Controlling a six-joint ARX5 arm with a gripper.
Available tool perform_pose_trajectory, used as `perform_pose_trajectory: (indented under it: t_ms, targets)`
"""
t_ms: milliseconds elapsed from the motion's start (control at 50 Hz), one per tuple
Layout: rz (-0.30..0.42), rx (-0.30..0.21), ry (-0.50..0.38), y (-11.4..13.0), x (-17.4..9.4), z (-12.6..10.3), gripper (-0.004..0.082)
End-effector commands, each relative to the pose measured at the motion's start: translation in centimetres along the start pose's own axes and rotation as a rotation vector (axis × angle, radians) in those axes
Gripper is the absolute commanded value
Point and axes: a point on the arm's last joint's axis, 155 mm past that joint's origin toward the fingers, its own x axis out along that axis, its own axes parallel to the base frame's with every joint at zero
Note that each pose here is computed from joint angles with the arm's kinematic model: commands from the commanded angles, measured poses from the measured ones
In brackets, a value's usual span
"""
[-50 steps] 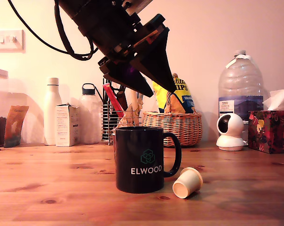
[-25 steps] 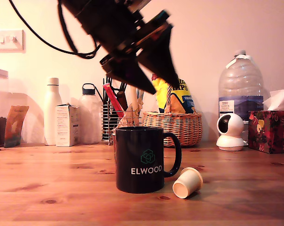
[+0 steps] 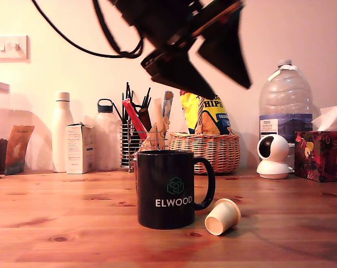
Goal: Pick up the coffee capsules from the table one by one and drop them inside the nearest coffee cup
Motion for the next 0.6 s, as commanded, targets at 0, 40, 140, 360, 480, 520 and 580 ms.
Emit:
perform_pose_trajectory:
  t_ms: [0,40,140,360,480,520,580]
  targets:
    - [0.006,-0.027,-0.006,-0.5,-0.1,0.0,0.0573]
    - [0.010,-0.050,-0.005,-0.8,-0.1,0.0,0.0573]
    - [0.039,-0.065,-0.007,-1.1,0.0,-0.1,0.0573]
    - [0.077,-0.118,0.005,-1.8,0.7,-2.3,0.0573]
    - [0.090,-0.132,-0.016,-2.1,1.1,-3.1,0.0573]
    - [0.098,-0.144,-0.022,-2.2,1.1,-3.3,0.0573]
    - [0.116,-0.160,-0.035,-2.1,1.2,-3.4,0.0573]
